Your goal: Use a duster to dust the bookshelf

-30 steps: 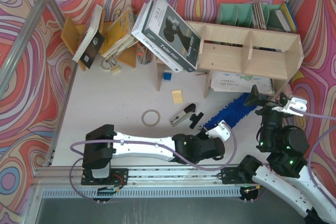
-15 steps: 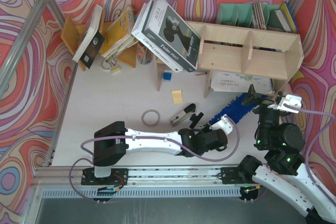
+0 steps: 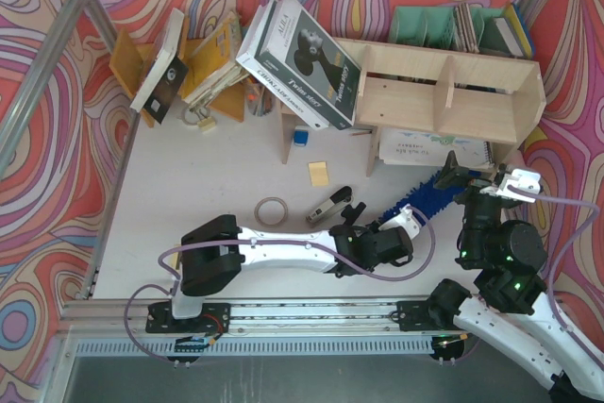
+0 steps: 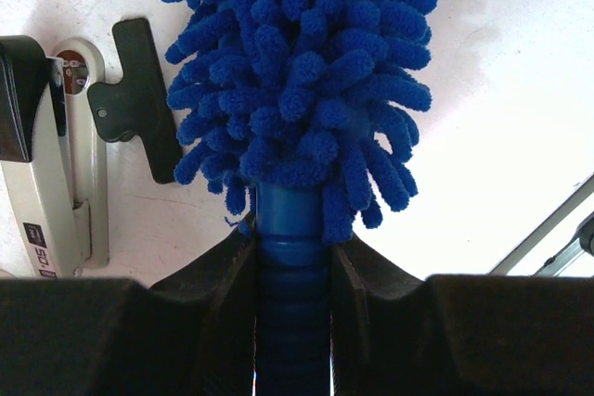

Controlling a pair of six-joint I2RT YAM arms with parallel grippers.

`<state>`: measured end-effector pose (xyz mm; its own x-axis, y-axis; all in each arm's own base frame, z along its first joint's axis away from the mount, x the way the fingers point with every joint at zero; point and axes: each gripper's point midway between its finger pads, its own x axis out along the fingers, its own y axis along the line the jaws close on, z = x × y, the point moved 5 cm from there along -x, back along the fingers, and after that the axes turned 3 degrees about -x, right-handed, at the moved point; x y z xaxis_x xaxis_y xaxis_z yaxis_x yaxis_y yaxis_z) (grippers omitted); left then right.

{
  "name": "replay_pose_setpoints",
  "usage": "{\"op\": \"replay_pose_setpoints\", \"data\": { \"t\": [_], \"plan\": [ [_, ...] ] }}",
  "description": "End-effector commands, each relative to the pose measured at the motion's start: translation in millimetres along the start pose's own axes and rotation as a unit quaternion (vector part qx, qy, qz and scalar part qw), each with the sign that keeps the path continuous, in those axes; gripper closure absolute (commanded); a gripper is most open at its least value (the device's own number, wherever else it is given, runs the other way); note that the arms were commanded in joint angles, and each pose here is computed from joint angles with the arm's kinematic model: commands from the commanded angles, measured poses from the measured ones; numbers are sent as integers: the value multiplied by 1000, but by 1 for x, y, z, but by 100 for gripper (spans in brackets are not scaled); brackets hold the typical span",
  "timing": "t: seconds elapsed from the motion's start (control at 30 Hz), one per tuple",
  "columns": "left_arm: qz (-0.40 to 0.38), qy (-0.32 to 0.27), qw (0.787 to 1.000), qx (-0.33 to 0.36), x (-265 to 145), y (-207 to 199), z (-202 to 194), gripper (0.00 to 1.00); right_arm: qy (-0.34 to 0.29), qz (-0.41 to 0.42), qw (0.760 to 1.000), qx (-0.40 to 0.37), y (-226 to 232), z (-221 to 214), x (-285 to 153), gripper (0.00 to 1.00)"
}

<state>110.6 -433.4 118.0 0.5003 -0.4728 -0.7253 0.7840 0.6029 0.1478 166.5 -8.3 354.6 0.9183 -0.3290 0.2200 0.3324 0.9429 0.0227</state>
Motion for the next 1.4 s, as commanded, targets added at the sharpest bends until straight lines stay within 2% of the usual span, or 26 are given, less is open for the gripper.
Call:
{"op": "replay_pose_setpoints", "data": {
  "t": [0.0,0.3,0.5,0.73,0.83,1.07,1.37],
  "plan": [
    [-5,-47,999,-12,-15,2,28,100,-3,-10,1000,-2,-1,0,1,1],
    [31,-143,987,-66,-48,29,53,100,-4,-10,1000,-1,-2,0,1,1],
    [24,-120,990,-72,-29,29,50,100,-3,-9,1000,-3,-1,-1,1,1],
    [14,-26,1000,-10,7,14,26,100,-3,-9,1000,-2,-2,0,1,1],
    [15,-8,1000,-4,14,12,19,100,-5,-8,1000,-1,-2,0,0,1],
    [17,-46,999,-23,7,13,37,100,-5,-8,1000,1,-3,0,0,1],
    [-34,-110,992,-52,-43,22,44,100,-5,-6,1000,0,-2,0,0,1]
  ]
}}
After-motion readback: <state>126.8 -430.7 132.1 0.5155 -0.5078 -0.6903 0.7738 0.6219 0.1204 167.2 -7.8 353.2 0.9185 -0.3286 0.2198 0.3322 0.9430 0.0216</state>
